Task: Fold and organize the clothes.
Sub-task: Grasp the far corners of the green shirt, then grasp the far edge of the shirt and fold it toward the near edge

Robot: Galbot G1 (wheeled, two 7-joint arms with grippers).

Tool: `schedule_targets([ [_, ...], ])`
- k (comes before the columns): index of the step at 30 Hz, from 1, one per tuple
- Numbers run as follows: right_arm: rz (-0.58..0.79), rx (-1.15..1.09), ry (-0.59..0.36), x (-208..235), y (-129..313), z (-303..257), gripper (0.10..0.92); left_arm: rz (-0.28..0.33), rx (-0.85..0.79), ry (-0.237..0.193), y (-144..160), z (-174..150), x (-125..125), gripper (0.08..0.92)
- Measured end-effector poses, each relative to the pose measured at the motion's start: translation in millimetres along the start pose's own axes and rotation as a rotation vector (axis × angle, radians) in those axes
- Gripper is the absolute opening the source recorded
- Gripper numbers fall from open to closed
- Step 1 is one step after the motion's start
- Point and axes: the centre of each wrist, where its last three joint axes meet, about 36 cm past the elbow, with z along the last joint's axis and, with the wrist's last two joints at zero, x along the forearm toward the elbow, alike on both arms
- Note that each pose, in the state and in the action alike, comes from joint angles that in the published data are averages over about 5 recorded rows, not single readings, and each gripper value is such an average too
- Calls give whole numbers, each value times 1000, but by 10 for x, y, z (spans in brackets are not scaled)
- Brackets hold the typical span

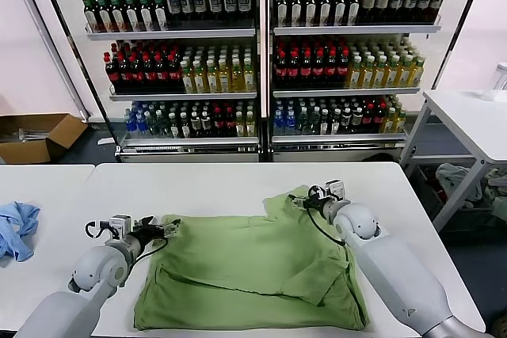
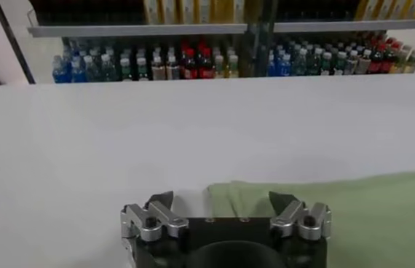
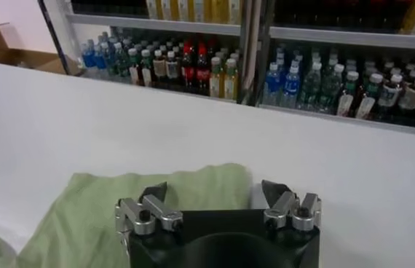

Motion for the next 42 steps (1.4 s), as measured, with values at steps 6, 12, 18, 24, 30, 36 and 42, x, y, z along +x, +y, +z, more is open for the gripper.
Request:
schedule_targets([
  [6, -8, 1, 4, 13, 15, 44, 567, 3, 2, 9, 33, 31, -34, 585],
  [12, -14, 5, 4, 29, 30, 54, 394, 6, -8, 10, 38, 56, -27, 412],
  [18, -17, 12, 4, 40, 48, 70, 220, 21, -22, 6, 16, 77, 0, 238],
  [24, -20, 17, 4, 68, 64, 95, 108, 31, -37, -5, -22, 100, 20, 93],
  [30, -23, 15, -9, 138, 72, 105, 107, 46, -42, -33, -52, 67, 79, 81],
  [36, -22, 19, -35, 296, 58, 73, 107, 64, -44, -81, -97, -30, 182, 81],
  [42, -24, 35, -85, 575, 40, 4, 107, 80, -58, -116, -155, -98, 326, 81],
])
